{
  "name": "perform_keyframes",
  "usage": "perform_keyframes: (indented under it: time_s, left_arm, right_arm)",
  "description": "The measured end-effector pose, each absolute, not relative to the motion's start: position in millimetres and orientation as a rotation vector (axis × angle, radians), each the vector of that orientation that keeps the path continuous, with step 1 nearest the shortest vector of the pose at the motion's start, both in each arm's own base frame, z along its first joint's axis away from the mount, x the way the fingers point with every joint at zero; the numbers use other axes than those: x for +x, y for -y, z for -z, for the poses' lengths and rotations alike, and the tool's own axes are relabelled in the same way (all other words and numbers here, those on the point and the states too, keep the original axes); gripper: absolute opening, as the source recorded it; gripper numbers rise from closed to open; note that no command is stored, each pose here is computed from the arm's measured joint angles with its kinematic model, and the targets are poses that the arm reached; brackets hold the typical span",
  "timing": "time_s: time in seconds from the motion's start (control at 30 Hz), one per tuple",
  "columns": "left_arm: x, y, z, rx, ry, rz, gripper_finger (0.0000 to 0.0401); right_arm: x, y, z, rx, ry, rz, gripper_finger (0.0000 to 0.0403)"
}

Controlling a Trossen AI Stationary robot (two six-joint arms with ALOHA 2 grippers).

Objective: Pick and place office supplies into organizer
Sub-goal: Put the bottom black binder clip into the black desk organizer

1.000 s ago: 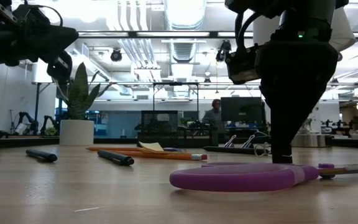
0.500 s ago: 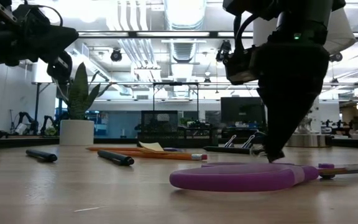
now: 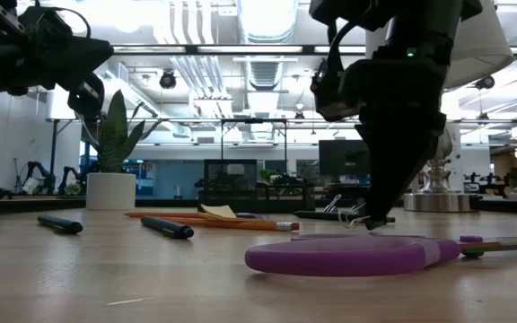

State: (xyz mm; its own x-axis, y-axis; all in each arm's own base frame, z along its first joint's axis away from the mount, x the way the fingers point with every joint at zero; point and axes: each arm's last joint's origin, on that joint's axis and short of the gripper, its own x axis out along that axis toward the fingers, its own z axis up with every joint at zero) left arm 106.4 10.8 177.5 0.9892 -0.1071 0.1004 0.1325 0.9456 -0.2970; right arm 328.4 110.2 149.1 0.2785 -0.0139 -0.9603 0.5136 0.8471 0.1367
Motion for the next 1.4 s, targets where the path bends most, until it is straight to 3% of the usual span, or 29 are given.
perform_keyframes:
  time_s: [0.47, 0.7, 0.97, 1.17, 1.4]
  left_arm:
    - [106.4, -10.8, -177.6, -0.308, 0.084, 0.122, 0.002]
    - [106.4, -10.8, -177.6, -0.308, 0.084, 0.122, 0.002]
    - [106.4, -10.8, -177.6, -0.308, 0.084, 0.122, 0.002]
    - [106.4, -10.8, -177.6, -0.308, 0.084, 0.122, 0.002]
    - [106.3, -10.8, -177.7, -0.308, 0.085, 0.122, 0.002]
  right_arm:
    - [363.0, -86.7, -175.4, 0.493, -1.043, 0.32, 0.002]
    - [394.2, -33.5, -209.2, 0.516, -0.868, 0.347, 0.0019]
    - [403.5, 41.8, -232.0, 0.538, -0.738, 0.527, 0.0019]
    - [406.0, 73.5, -222.8, 0.6, -0.733, 0.53, 0.0019]
    - [444.9, 87.7, -190.5, 0.569, -0.744, 0.503, 0.002]
